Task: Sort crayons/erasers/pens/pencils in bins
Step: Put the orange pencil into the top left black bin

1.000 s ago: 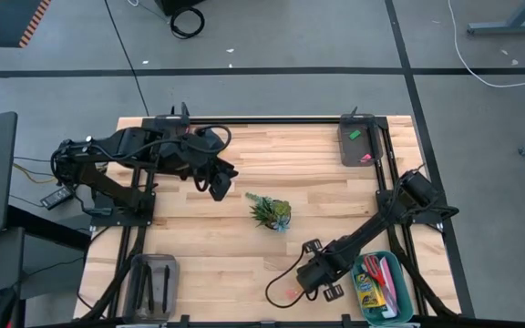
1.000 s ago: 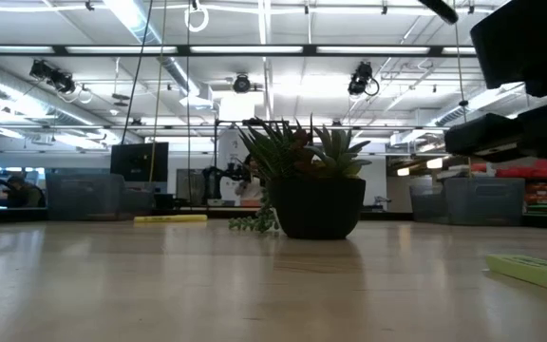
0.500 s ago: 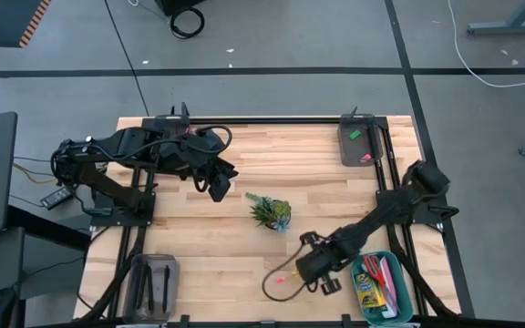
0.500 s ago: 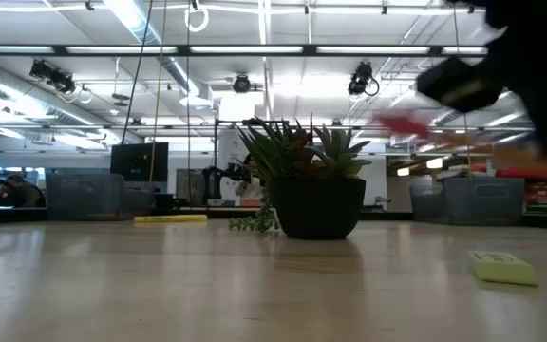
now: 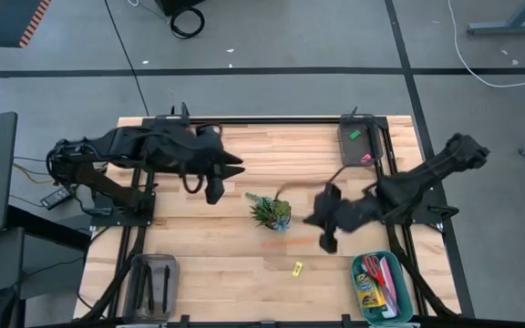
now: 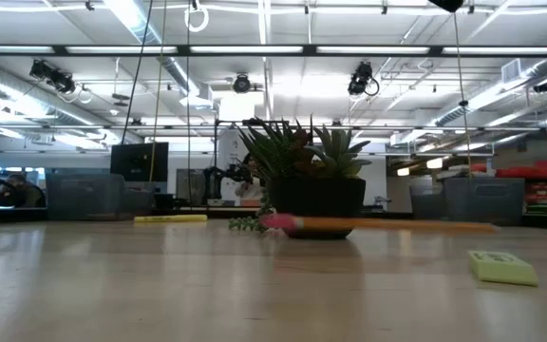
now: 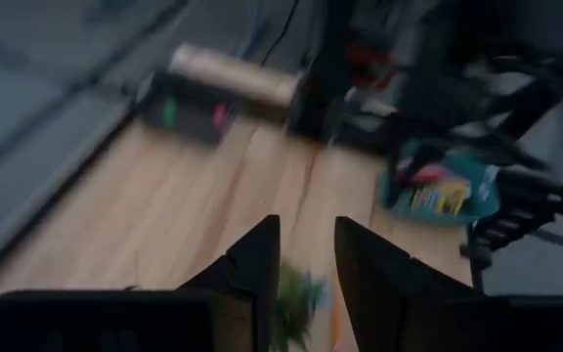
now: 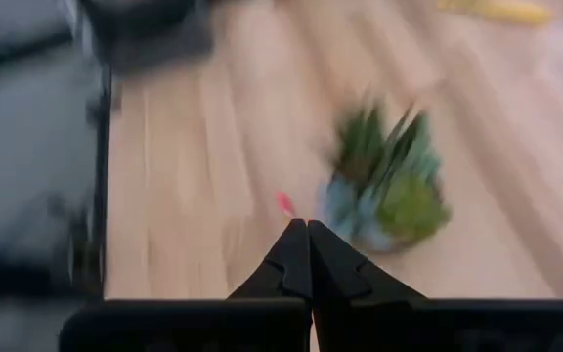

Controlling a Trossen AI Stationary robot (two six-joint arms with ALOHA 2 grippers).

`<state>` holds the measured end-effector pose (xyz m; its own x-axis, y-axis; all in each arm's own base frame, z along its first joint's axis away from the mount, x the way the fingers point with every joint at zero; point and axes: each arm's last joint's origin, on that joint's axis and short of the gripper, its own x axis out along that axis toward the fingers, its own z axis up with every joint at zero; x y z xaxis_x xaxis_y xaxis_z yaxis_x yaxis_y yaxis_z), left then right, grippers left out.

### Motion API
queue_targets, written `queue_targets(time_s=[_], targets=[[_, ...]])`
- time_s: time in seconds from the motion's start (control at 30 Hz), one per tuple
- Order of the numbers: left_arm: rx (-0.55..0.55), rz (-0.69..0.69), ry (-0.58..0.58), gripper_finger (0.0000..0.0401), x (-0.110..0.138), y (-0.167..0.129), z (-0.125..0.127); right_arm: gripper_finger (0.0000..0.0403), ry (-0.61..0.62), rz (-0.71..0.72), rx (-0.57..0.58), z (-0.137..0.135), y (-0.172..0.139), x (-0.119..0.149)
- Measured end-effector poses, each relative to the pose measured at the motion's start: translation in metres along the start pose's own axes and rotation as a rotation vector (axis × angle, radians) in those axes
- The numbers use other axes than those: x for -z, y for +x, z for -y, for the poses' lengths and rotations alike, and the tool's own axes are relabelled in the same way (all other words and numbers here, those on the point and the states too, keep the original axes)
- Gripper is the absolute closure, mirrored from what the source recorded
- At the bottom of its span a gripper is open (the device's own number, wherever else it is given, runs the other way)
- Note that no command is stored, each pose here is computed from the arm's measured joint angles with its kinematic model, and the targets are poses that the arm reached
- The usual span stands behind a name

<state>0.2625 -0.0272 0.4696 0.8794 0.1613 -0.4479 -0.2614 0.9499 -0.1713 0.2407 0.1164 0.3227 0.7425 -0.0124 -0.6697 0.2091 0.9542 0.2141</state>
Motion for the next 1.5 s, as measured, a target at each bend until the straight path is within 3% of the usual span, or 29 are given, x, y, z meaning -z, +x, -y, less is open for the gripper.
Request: queue_targets(time_s=[0.1,0.2,0.43,0.67,0.77,1.13,1.23,1.5], targets=[[0.032,0.116,0.082,0.0294,-0.012,-0.004,0.002,0.0402,0.095,0.113,0.019,0.011,-0.009,-0.015],[0.016,0.136,0.098,0.0294,-0.015,-0.006,-0.003,0.0402,0.138,0.148,0.033,0.020,-0.011,-0.022],[-0.028,0.017,0.109,0.0294,-0.003,-0.016,-0.014,0.0372,0.119,-0.037,-0.040,0.017,0.013,-0.015],[-0.059,-0.079,0.065,0.0294,0.007,-0.018,-0.018,0.0295,0.040,-0.464,0.054,0.012,0.078,0.026],[-0.063,-0.101,0.050,0.0294,0.009,-0.019,-0.017,0.0276,-0.027,-0.562,0.108,0.014,0.099,0.039],[-0.071,-0.201,0.020,0.0294,0.021,-0.023,-0.013,0.0300,-0.360,-0.731,0.101,0.021,0.136,0.083],[-0.060,-0.210,0.015,0.0294,0.023,-0.024,-0.009,0.0306,-0.380,-0.725,0.099,0.031,0.132,0.095],[-0.051,-0.210,-0.015,0.0294,0.024,-0.025,-0.006,0.0304,-0.352,-0.545,0.013,0.040,0.123,0.104]])
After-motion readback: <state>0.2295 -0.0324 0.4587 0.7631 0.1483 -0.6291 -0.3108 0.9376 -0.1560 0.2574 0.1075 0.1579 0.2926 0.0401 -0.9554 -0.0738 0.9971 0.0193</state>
